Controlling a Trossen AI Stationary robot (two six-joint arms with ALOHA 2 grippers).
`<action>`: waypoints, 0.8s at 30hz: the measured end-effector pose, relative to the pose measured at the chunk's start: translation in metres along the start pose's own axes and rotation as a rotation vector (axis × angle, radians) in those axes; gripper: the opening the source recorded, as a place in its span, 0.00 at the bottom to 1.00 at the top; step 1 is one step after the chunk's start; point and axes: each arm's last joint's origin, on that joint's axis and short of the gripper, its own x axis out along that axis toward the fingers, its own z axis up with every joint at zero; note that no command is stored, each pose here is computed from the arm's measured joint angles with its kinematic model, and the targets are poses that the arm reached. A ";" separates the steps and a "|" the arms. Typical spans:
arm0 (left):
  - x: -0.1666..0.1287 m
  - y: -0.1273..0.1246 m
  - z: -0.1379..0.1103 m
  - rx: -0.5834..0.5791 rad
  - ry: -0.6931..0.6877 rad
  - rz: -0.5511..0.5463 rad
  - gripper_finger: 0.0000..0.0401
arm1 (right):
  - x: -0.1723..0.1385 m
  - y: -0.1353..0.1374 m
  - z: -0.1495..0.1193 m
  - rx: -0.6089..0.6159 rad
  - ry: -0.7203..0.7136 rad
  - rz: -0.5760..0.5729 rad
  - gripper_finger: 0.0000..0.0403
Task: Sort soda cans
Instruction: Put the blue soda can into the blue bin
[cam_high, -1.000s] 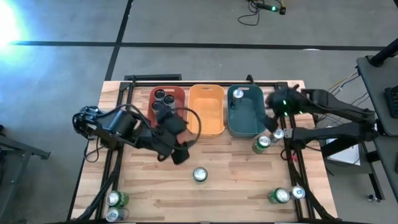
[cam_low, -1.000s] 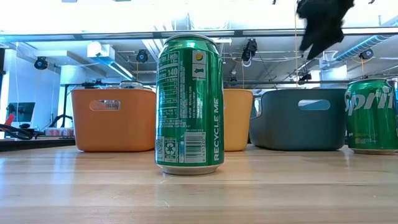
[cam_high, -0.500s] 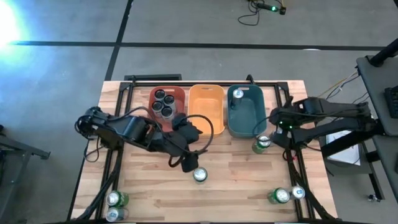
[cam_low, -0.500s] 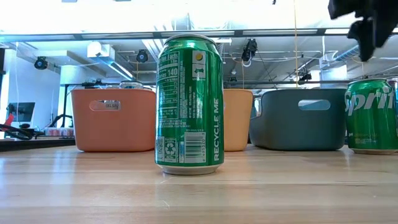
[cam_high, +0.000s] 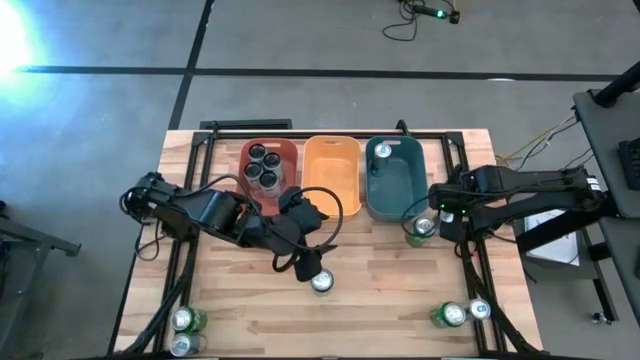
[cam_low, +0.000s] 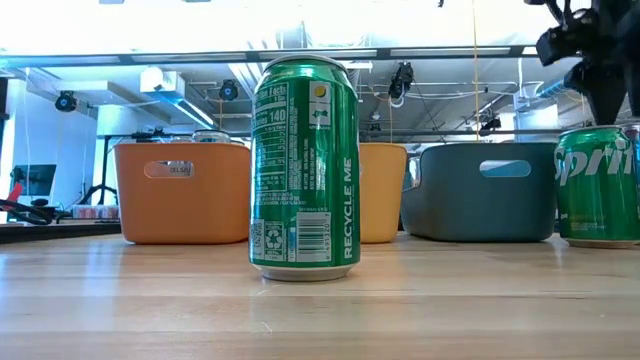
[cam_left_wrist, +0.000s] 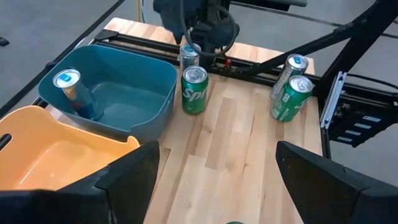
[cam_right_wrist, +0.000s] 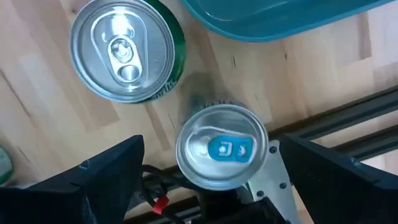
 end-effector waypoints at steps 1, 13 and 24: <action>0.000 0.000 0.000 -0.002 -0.001 -0.001 0.76 | 0.003 0.000 0.000 0.000 0.002 -0.001 0.92; 0.000 -0.001 0.001 -0.047 -0.009 -0.006 0.76 | 0.029 0.000 -0.001 0.133 0.059 -0.043 0.91; -0.001 -0.002 0.000 -0.057 -0.008 -0.011 0.76 | 0.035 0.000 0.003 0.072 0.049 -0.076 0.79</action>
